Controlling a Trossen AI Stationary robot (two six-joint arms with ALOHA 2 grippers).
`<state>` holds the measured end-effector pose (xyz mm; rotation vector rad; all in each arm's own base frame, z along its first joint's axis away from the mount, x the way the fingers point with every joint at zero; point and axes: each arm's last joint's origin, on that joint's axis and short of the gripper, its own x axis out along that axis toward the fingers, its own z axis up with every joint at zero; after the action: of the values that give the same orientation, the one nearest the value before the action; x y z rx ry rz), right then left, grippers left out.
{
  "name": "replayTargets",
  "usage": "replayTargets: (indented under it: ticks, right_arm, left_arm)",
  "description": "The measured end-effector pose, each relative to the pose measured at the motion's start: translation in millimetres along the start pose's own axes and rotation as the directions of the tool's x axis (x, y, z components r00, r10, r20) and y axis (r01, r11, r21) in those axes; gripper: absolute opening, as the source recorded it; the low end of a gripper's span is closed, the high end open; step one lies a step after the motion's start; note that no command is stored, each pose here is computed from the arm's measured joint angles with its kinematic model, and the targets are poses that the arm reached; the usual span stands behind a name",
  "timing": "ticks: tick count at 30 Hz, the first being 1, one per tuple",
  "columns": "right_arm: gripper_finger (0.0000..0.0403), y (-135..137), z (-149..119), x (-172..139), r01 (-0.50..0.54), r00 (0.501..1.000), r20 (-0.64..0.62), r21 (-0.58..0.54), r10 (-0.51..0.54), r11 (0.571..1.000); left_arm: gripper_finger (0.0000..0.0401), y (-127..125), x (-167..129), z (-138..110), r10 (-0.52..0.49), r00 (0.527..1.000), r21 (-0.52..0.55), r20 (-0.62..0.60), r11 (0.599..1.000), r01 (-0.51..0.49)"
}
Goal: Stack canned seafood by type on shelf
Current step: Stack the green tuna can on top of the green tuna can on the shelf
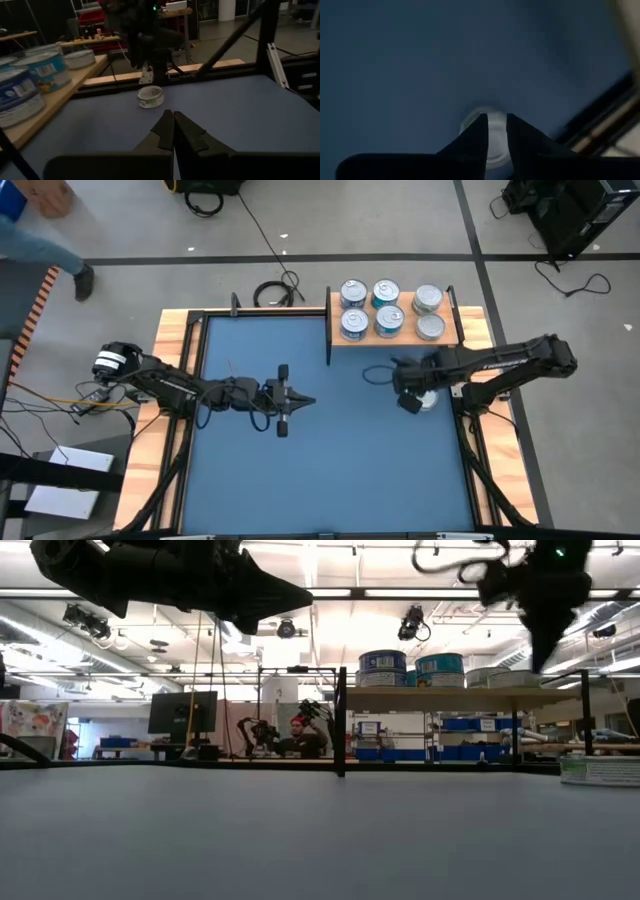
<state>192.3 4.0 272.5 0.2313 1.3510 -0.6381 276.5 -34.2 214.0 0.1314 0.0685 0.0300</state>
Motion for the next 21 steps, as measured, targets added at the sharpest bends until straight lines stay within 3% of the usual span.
replayTargets:
  ticks: [7, 10, 17, 21]
  right_arm:
    - [0.001, 1.7, -34.2, 48.1, 0.139, 0.981, -0.149, 0.068, -0.128, 0.988]
    - [0.0013, 2.7, -41.9, 64.8, 0.142, 0.979, -0.162, 0.091, -0.126, 0.986]
    - [0.0005, 10.8, -51.0, 90.2, 0.05, 0.989, -0.143, 0.116, -0.033, 0.992]
    - [0.0007, 23.4, -48.0, 92.4, -0.088, 0.991, -0.094, 0.116, 0.099, 0.989]
  left_arm:
    - [0.0006, -12.8, -2.4, -3.9, -0.051, 0.998, 0.004, -0.049, 0.999, 0.051]
    - [0.0006, -15.4, -3.0, -5.9, -0.063, 0.995, -0.027, -0.071, 0.998, 0.061]
    - [0.0006, -20.7, 3.0, -21.5, -0.057, 0.989, -0.078, -0.138, 0.996, 0.047]
    - [0.0006, -23.3, 9.5, -34.0, -0.038, 0.985, -0.085, -0.166, 0.996, 0.024]
